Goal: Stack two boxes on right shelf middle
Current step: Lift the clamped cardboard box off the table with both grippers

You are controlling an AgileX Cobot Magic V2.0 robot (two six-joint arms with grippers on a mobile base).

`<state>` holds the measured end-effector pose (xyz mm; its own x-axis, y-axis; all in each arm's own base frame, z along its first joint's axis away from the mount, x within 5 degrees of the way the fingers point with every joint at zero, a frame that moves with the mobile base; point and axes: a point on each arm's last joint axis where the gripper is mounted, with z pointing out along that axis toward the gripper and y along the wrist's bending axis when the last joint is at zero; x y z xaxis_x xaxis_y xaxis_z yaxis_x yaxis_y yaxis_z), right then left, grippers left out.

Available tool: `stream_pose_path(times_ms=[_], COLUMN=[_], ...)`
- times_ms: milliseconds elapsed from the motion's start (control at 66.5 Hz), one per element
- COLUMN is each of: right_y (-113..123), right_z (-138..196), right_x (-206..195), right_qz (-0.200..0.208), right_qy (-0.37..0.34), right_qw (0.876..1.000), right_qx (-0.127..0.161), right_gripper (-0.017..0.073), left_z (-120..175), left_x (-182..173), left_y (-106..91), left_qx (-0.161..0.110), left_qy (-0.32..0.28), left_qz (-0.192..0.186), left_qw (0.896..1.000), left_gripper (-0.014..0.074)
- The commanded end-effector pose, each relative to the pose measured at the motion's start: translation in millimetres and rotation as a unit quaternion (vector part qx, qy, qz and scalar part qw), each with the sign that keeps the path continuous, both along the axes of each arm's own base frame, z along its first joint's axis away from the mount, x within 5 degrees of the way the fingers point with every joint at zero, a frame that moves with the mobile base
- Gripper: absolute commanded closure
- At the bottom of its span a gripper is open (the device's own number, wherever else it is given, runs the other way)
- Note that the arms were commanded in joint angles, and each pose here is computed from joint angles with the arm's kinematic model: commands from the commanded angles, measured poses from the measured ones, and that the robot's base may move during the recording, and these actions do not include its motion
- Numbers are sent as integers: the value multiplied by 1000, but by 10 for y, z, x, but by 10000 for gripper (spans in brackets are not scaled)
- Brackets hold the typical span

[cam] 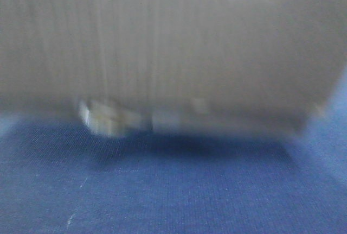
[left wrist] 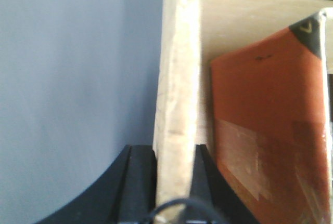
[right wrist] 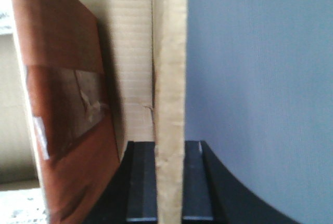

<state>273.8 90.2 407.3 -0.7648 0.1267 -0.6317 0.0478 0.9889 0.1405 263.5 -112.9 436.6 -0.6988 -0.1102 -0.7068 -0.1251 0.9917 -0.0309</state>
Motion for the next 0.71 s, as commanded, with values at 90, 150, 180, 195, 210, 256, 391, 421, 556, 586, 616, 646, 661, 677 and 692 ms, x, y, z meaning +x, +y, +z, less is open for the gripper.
stream_pose_path(times_ms=[90,150,180,195,210,256,391,421,556,586,616,646,661,677,692], right_y=[-113,-107,-101,-98,-95,-78,-52,-51,-69,-77,-83,-87,-89,-90,-93], right_z=[441,525,564,581,600,645,750,758,765,764,764,766,765,766,765], right_x=[51,71,80,84,88,104,134,135,137,137,138,139,139,139,139], right_qz=[-7,-2,1,2,4,10,24,25,22,21,21,20,20,19,19], right_qy=[-138,-172,-188,-195,-203,-227,-281,-285,-287,-287,-287,-288,-288,-288,-288], right_qw=[990,985,982,980,979,974,959,958,957,957,957,956,956,956,956], right_qx=[-35,-33,-31,-29,-28,-22,-17,-17,-28,-34,-39,-43,-44,-44,-46], right_gripper=[707,707,707,707,707,707,707,707,707,707,707,707,707,707,707], left_z=[452,524,544,560,568,592,663,675,693,693,693,693,693,693,693], left_x=[-47,-41,-34,-29,-25,-13,17,21,26,26,26,26,26,26,26], left_y=[139,140,135,130,127,115,110,119,144,144,144,144,144,144,144], left_qx=[2,0,-1,-3,-3,-5,7,15,33,33,33,33,33,33,33], left_qy=[-113,-137,-146,-154,-158,-173,-213,-220,-229,-229,-229,-229,-229,-229,-229], left_qz=[15,11,7,4,2,-5,-16,-15,-10,-10,-10,-10,-10,-10,-10], left_qw=[993,991,989,988,987,985,977,975,973,973,973,973,973,973,973], left_gripper=[705,705,705,705,705,705,705,705,705,705,705,705,705,705,705])
